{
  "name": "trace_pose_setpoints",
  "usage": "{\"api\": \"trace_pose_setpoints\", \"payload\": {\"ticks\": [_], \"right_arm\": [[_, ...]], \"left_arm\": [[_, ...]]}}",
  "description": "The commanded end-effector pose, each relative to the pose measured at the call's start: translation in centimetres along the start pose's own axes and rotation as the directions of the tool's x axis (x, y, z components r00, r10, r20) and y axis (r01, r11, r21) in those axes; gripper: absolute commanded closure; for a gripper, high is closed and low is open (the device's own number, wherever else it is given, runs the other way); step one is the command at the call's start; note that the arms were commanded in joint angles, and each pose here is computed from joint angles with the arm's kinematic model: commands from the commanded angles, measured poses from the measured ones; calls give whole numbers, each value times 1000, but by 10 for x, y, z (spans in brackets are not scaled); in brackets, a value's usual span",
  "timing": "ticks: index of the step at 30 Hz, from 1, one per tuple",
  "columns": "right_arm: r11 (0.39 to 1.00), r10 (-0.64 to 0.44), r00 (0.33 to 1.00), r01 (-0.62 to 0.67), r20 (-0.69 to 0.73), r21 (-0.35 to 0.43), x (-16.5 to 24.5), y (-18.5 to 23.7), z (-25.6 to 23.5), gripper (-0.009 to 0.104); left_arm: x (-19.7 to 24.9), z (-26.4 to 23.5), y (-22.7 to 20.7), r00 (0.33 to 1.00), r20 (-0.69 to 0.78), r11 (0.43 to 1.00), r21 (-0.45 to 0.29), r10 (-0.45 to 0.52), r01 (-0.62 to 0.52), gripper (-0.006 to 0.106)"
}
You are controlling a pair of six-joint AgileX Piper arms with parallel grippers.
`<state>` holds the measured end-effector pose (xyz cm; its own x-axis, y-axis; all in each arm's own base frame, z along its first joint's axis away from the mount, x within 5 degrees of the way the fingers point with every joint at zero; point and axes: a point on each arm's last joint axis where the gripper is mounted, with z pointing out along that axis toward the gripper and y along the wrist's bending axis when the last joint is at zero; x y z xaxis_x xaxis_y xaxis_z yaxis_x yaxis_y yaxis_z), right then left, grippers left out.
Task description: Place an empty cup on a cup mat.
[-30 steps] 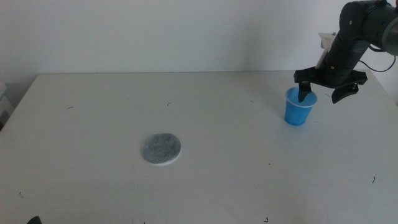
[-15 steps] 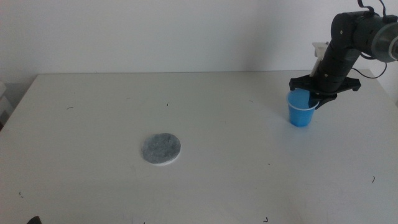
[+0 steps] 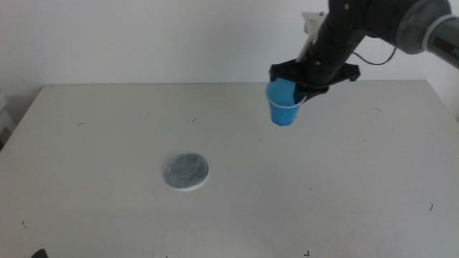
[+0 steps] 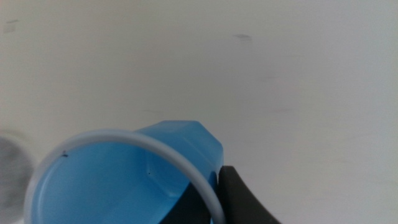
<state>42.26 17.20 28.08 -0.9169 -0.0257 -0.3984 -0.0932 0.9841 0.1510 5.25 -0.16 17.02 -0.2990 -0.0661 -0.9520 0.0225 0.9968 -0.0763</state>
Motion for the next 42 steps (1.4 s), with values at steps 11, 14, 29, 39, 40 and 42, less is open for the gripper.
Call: {"api": "trace_pose_setpoints", "payload": {"ticks": [11, 14, 29, 39, 40, 42], "right_arm": [[978, -94, 990, 112, 105, -175, 13, 116, -20, 96], [973, -122, 989, 137, 88, -186, 19, 134, -11, 96], [961, -185, 982, 190, 42, -201, 47, 174, 36, 96], [961, -215, 975, 222, 59, -166, 49, 176, 38, 91], [961, -215, 975, 222, 59, -167, 49, 176, 38, 89], [961, -213, 975, 220, 58, -170, 49, 176, 38, 79]], "left_arm": [[-8, -1, -1, 997, 77, 1000, 10, -11, 11, -5], [-8, -1, -1, 997, 77, 1000, 10, -11, 11, -5], [-8, -1, -1, 997, 77, 1000, 10, -11, 11, -5], [-8, -1, -1, 997, 77, 1000, 10, -11, 11, -5], [-8, -1, -1, 997, 77, 1000, 10, -11, 11, -5], [-8, -1, -1, 997, 77, 1000, 10, -11, 11, -5]]}}
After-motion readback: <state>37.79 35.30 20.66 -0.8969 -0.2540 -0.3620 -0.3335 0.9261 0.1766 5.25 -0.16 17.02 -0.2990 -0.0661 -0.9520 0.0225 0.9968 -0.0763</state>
